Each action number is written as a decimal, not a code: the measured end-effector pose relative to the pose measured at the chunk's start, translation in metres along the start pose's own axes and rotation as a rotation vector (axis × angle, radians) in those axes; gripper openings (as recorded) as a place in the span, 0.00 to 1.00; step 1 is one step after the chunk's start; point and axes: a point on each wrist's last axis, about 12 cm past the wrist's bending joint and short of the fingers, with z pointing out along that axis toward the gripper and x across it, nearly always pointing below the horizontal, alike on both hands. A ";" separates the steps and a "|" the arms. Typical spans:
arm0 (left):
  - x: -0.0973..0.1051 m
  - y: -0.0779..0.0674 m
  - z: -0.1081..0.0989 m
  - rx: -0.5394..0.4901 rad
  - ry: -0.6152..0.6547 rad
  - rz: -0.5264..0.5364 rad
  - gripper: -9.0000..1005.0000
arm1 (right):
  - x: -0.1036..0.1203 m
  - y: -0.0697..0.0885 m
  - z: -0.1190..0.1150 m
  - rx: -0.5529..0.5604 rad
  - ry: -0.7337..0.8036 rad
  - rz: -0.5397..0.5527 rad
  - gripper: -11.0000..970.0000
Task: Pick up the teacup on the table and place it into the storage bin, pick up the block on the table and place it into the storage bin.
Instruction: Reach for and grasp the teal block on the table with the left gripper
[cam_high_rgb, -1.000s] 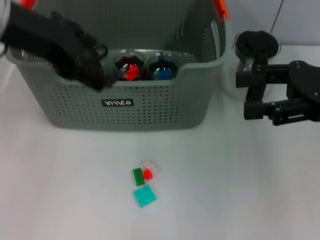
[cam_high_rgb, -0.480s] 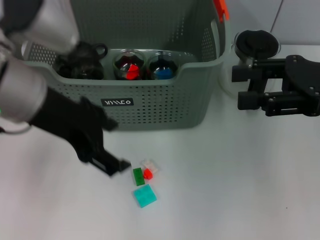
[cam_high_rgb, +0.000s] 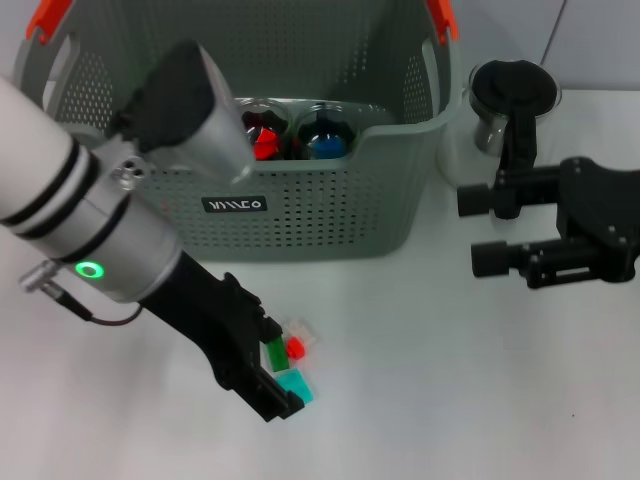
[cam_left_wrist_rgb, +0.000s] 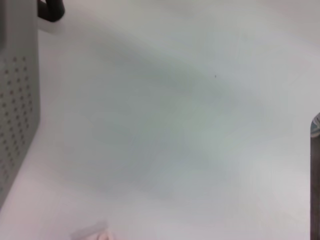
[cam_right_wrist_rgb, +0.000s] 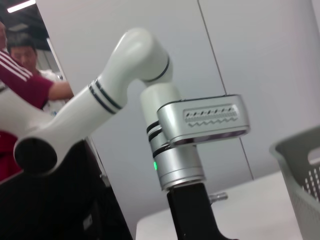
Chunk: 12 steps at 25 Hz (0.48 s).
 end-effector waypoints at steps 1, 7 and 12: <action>-0.001 0.001 0.004 0.004 0.007 0.004 0.91 | 0.001 0.000 -0.001 0.002 0.015 0.005 0.78; -0.007 0.004 0.017 0.012 0.031 0.023 0.91 | 0.003 -0.002 -0.004 0.015 0.088 0.025 0.79; -0.008 0.005 0.031 0.019 0.049 0.018 0.91 | -0.004 -0.005 -0.006 0.023 0.090 0.016 0.80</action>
